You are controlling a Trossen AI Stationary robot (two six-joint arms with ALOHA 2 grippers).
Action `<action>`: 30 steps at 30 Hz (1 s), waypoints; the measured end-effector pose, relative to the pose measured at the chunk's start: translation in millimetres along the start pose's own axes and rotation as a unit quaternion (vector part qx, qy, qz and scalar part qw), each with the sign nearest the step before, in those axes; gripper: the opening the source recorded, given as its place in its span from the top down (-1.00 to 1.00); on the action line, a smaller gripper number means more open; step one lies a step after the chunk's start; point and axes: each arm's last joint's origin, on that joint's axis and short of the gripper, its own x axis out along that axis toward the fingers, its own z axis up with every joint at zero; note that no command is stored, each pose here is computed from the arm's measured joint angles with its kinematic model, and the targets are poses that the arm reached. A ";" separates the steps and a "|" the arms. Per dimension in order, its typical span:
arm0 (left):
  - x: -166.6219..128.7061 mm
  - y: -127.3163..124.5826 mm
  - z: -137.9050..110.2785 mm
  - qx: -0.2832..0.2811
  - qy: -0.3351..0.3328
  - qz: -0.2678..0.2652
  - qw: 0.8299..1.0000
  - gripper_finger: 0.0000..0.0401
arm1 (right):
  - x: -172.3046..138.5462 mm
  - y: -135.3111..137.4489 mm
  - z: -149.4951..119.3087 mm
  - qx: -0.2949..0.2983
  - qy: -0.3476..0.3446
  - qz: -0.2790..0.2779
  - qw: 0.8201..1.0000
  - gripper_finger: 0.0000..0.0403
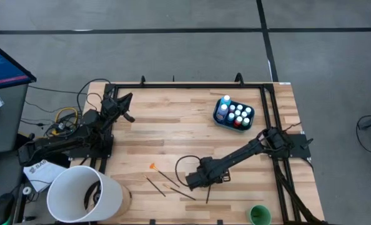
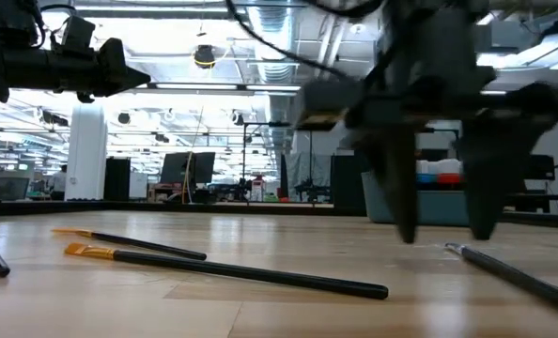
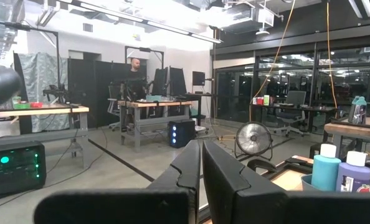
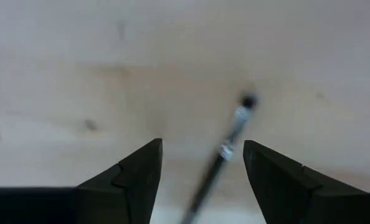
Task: Pick & Place Paint Supplies
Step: Put the right silver paint brush into the green cup
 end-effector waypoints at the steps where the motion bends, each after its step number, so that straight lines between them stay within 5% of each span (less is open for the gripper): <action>1: 0.0 0.0 0.0 0.000 0.000 0.000 1.000 0.96 | 3.0 2.8 2.7 0.004 0.002 0.004 1.000 -0.09; 10: 0.0 0.0 0.0 0.000 0.000 0.000 1.000 0.96 | 4.6 8.9 24.2 0.034 0.007 0.005 0.999 0.00; 20: 0.0 0.0 0.0 0.000 0.000 0.000 1.000 0.96 | 19.3 17.3 30.2 -0.010 0.047 0.001 0.999 0.06; 30: 0.0 0.0 0.0 0.000 0.000 0.000 1.000 0.96 | 24.7 18.2 34.6 -0.021 0.074 -0.016 0.997 0.59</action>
